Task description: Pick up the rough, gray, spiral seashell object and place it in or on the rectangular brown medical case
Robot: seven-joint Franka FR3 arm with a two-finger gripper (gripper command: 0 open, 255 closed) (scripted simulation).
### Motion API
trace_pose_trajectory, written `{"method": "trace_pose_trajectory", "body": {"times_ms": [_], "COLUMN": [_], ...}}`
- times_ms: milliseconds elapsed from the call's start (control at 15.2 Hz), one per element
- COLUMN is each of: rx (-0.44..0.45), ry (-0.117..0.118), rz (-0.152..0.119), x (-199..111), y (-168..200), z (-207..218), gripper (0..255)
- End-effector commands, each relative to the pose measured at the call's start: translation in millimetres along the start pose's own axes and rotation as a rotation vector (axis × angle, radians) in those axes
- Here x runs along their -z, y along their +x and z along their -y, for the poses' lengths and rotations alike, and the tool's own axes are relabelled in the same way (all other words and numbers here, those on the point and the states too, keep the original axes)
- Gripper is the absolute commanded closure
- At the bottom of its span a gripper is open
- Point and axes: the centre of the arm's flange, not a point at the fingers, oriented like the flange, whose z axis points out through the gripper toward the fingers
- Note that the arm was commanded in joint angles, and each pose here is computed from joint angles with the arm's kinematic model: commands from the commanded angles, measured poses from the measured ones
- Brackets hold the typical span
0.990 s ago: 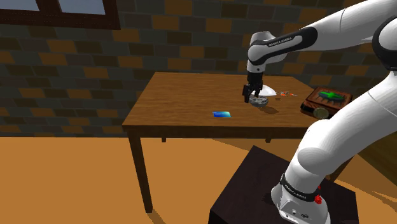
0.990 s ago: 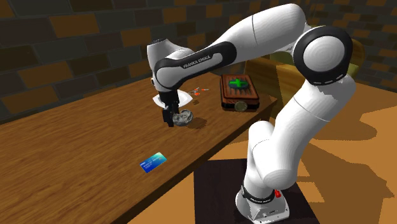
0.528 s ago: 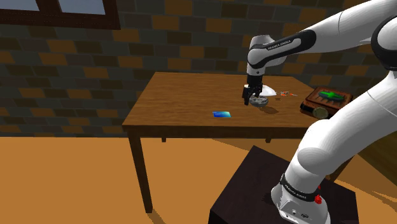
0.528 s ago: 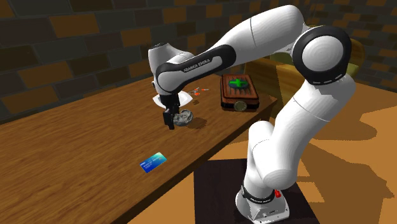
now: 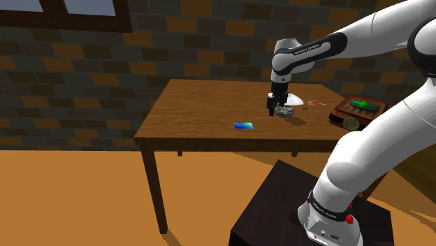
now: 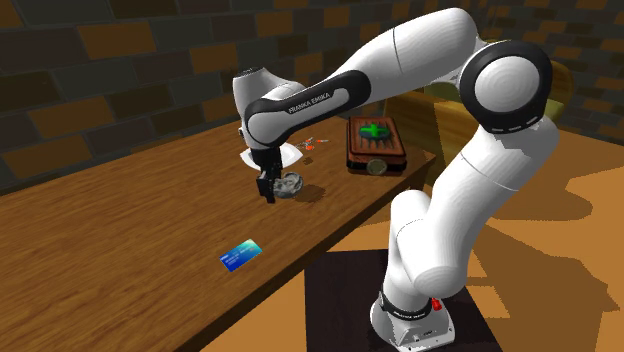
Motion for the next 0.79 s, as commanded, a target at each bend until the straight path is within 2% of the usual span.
{"method": "trace_pose_trajectory", "body": {"times_ms": [0,198,726], "rx": [0.0,0.0,0.0], "ry": [0.0,0.0,0.0], "rz": [0.001,0.001,0.001], "x": [-0.5,-0.3,41.7], "y": [-0.1,-0.4,-4.5], "z": [0.0,-0.1,-0.5], "gripper": [255,255,255]}}
